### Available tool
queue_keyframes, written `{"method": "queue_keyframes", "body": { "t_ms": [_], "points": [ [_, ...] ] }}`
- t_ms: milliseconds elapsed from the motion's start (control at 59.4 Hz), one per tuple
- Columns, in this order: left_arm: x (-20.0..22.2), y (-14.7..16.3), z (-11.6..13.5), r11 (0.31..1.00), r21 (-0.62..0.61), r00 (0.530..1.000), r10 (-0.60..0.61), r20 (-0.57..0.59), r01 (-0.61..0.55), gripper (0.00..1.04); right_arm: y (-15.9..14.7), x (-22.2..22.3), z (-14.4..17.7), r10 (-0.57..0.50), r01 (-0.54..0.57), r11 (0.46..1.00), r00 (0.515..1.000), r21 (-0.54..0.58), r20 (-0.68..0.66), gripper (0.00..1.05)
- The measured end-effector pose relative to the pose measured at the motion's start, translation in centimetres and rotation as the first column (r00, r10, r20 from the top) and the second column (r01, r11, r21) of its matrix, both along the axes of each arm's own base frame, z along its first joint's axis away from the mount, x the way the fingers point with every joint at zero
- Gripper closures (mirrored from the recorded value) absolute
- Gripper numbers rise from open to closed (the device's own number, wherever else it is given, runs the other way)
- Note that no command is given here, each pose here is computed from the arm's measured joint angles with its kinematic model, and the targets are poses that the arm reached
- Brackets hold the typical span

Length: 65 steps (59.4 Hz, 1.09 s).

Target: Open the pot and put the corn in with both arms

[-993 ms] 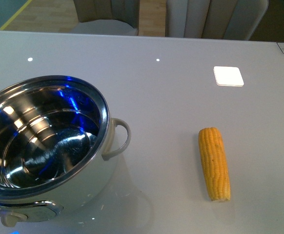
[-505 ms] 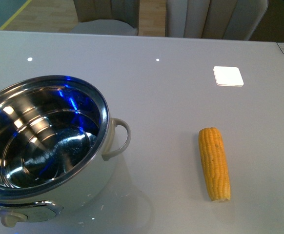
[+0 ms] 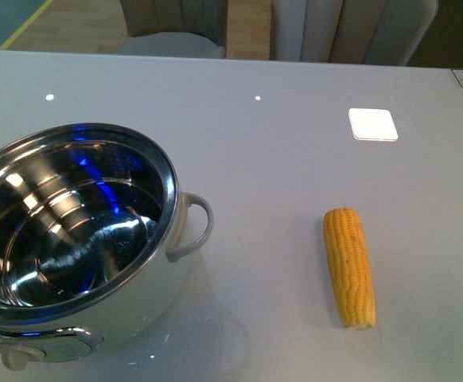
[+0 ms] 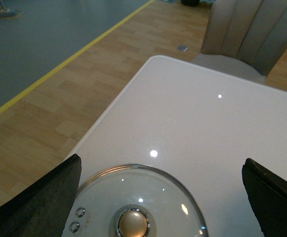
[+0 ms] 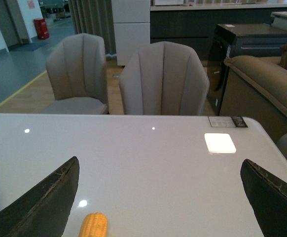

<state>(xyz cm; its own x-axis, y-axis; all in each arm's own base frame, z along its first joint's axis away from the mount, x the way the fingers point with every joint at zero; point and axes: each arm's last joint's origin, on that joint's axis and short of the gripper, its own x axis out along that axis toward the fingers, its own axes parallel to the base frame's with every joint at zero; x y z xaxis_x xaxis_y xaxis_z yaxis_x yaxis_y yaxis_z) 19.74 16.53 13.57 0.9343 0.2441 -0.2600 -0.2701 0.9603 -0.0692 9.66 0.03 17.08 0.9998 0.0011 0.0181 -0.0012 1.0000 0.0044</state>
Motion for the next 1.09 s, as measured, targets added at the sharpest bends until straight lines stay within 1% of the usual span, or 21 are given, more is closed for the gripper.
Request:
{"method": "queue_keyframes", "body": {
  "t_ms": [50,118,236,370,555,807,1093],
  "points": [
    [-0.7,-0.9,1.2,1.000,-0.003,1.000,-0.001,0.021,0.002,0.07,0.0,0.0,0.0,0.000,0.000,1.000,1.000,0.000,0.000,0.09],
    [-1.7,-2.3,2.2,1.000,-0.031,1.000,-0.001,0.032,0.002,0.07,0.0,0.0,0.0,0.000,0.000,1.000,1.000,0.000,0.000,0.09],
    [-3.8,-4.6,3.4,0.996,-0.086,0.999,0.010,0.038,-0.007,0.07,0.0,0.0,0.0,0.000,0.000,1.000,1.000,0.000,0.000,0.09],
    [-6.0,-7.2,4.0,0.992,-0.123,1.000,-0.005,0.020,0.008,0.07,0.0,0.0,0.0,0.000,0.000,1.000,1.000,0.000,0.000,0.09],
    [-7.8,-9.2,4.6,0.990,-0.139,1.000,-0.031,-0.003,0.030,0.07,0.0,0.0,0.0,0.000,0.000,1.000,1.000,0.000,0.000,0.09],
    [-8.1,-10.3,4.3,0.986,-0.162,0.997,-0.054,-0.053,0.045,0.07,0.0,0.0,0.0,0.000,0.000,1.000,1.000,0.000,0.000,0.09],
    [-8.2,-12.9,4.8,0.983,-0.137,0.991,-0.129,-0.039,0.122,0.07,0.0,0.0,0.0,0.000,0.000,1.000,1.000,0.000,0.000,0.09]
  ]
}}
